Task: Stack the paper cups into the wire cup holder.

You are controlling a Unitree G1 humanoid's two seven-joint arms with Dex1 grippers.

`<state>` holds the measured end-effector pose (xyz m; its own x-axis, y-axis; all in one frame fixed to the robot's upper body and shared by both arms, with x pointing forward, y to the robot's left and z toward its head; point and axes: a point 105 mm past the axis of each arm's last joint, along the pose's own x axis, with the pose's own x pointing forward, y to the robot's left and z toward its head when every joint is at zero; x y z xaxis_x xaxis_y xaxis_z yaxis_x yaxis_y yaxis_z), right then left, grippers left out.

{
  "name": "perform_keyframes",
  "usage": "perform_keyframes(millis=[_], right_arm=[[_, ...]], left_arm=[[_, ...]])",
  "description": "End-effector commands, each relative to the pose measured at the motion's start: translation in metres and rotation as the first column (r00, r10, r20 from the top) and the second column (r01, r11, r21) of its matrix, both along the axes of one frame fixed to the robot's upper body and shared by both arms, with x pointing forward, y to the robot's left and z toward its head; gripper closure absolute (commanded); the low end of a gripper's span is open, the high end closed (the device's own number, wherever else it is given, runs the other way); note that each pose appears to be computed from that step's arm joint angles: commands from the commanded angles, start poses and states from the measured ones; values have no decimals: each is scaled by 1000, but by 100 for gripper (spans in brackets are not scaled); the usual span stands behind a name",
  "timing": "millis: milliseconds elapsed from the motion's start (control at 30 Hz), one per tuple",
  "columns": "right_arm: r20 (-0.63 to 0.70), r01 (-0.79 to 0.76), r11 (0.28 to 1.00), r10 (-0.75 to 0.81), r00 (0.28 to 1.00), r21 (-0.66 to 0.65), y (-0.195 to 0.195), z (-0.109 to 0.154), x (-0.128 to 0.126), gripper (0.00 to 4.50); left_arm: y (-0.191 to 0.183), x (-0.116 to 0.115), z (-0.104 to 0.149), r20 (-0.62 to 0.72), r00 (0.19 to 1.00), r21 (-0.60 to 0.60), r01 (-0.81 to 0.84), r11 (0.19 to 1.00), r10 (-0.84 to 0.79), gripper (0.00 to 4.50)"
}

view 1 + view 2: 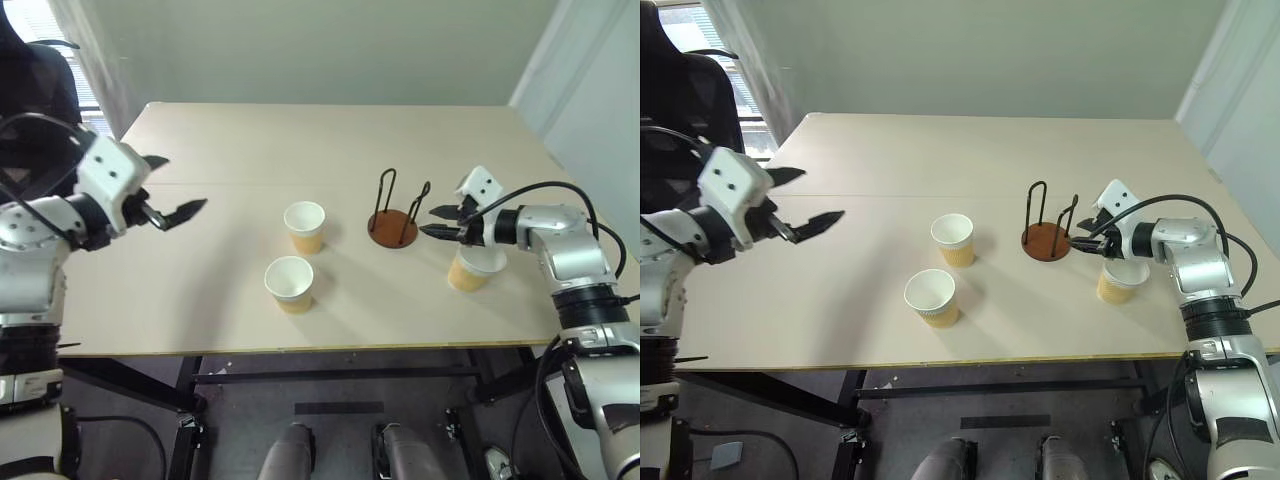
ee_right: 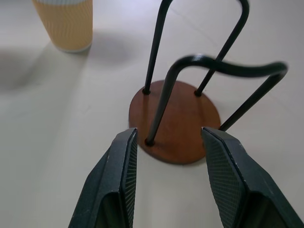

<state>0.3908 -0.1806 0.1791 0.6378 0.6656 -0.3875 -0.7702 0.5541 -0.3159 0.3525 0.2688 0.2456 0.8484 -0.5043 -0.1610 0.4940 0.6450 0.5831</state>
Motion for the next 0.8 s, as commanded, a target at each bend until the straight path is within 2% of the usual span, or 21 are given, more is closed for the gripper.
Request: perform_keyframes(millis=[33, 167, 400, 800], right_arm=[[49, -3, 1000, 3, 999, 9, -12, 26, -9, 242], [50, 4, 1000, -4, 999, -3, -17, 33, -11, 242], [40, -7, 1000, 6, 999, 26, -12, 41, -12, 242], [31, -40, 996, 37, 999, 74, 14, 41, -7, 242]], left_arm=[[-28, 0, 14, 37, 989, 42, 141, 989, -142, 4], [-46, 7, 13, -7, 975, -24, 221, 975, -221, 4], [-56, 21, 26, 61, 971, -23, 234, 972, -232, 4], [-57, 22, 29, 95, 969, -13, 232, 973, -230, 4]])
